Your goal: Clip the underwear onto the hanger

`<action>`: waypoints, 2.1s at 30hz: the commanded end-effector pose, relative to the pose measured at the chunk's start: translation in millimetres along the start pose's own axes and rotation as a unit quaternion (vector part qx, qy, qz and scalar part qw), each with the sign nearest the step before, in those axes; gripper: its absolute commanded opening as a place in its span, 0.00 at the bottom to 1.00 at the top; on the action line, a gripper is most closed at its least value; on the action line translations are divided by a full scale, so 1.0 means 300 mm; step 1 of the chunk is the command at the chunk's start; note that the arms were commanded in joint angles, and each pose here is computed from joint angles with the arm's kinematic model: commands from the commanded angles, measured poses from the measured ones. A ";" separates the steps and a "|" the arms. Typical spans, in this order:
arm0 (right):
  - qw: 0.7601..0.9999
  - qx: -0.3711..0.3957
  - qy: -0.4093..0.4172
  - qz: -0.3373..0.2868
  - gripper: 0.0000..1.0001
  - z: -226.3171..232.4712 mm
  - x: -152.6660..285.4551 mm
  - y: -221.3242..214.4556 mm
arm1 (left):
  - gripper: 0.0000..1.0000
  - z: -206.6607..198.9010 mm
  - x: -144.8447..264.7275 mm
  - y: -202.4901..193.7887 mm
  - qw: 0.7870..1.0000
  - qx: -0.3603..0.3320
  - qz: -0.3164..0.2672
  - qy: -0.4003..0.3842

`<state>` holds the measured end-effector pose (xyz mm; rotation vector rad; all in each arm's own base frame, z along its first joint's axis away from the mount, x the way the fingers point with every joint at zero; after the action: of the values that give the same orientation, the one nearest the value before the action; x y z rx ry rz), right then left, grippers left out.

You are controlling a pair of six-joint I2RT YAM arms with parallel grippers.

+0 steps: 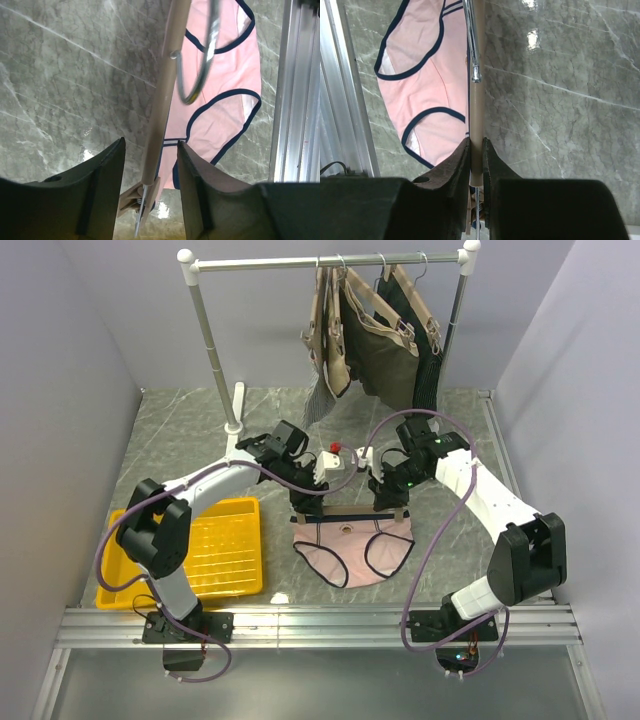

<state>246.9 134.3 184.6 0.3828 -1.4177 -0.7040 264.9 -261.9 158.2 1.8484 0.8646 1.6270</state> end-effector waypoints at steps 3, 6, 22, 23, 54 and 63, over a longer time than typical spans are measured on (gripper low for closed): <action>0.999 0.025 -0.007 -0.037 0.00 0.000 0.040 0.048 | 0.53 0.012 0.010 0.009 0.999 -0.010 -0.036 -0.008; 0.999 0.025 -0.006 -0.045 0.00 0.002 0.046 0.054 | 0.54 0.009 0.002 -0.001 0.999 -0.021 -0.043 -0.018; 0.997 0.033 -0.008 -0.071 0.00 0.009 0.072 0.089 | 0.48 0.003 -0.041 -0.011 0.996 -0.009 -0.064 -0.058; 0.997 0.032 -0.008 -0.072 0.00 0.006 0.073 0.089 | 0.47 0.001 -0.042 -0.014 0.996 -0.008 -0.063 -0.061; 0.944 -0.076 -0.164 -0.276 0.91 -0.050 0.387 0.350 | 0.00 -0.054 0.402 -0.043 0.988 0.128 -0.048 0.069; 0.927 -0.113 -0.198 -0.299 0.92 -0.065 0.458 0.297 | 0.00 -0.135 0.673 0.057 0.969 0.065 -0.150 0.184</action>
<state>289.9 112.6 321.8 0.4582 -1.5685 -1.4356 261.2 -119.3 259.1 1.6387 1.3947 1.7670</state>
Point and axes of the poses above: each gripper's point midway between its finger pads, its own x axis back along the fingers, its own z axis along the line the jaws close on, y = z × x, the point moved 6 cm from there along x, back along the fingers, and after that the axes turned 4 degrees about -x, right-handed, at the moved point
